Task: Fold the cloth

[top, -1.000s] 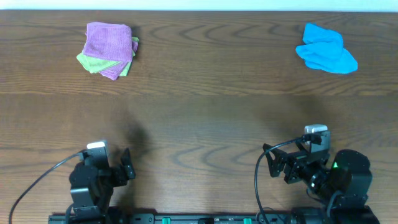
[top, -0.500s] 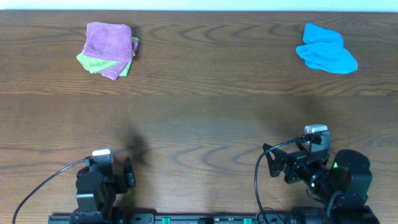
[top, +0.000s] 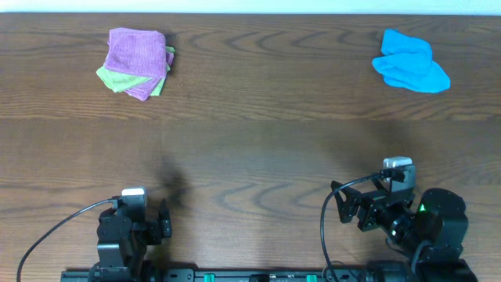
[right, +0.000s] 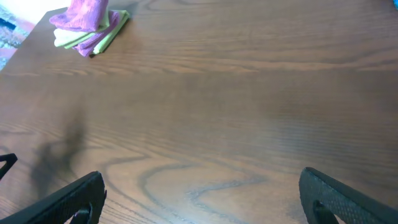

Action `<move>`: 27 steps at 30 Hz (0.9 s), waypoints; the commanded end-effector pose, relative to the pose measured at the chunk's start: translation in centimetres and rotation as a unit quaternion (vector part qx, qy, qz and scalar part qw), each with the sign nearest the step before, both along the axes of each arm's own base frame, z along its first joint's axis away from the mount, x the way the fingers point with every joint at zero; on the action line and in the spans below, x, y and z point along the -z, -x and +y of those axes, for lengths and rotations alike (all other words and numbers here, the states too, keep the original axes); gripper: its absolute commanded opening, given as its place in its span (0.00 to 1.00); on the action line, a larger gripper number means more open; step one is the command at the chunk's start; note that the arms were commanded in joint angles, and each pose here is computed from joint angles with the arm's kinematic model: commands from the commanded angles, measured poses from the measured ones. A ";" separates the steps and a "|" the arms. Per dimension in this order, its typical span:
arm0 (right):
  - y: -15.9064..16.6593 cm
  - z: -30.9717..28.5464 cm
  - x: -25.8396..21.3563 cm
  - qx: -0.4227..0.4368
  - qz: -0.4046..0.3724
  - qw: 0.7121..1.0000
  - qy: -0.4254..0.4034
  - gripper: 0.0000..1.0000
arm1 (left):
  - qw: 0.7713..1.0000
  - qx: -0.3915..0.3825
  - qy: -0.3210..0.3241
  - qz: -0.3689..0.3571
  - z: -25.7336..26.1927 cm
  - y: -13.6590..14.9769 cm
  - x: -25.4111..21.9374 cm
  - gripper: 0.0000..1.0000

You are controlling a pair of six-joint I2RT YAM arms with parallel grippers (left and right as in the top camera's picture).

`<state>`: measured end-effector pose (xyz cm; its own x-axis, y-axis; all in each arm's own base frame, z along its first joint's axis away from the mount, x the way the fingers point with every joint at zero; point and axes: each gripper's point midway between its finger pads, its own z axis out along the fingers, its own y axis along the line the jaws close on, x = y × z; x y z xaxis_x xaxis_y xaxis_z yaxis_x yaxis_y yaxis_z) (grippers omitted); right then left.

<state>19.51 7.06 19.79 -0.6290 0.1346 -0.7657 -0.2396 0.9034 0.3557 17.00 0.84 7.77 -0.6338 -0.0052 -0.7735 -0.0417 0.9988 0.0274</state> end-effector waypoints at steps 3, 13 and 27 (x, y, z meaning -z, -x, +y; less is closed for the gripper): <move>0.0 0.0 0.0 0.005 0.002 1.000 -0.007 0.99 | 0.999 0.010 -0.024 0.029 0.3 0.9 1.3 0.96; 0.0 0.0 0.0 0.005 0.002 1.000 -0.007 0.99 | 0.999 0.010 -0.024 0.029 0.3 0.9 1.3 0.95; -0.2 -3.8 1.8 0.089 0.009 0.993 0.072 0.99 | 0.999 0.010 -0.024 0.029 0.3 0.9 1.3 0.95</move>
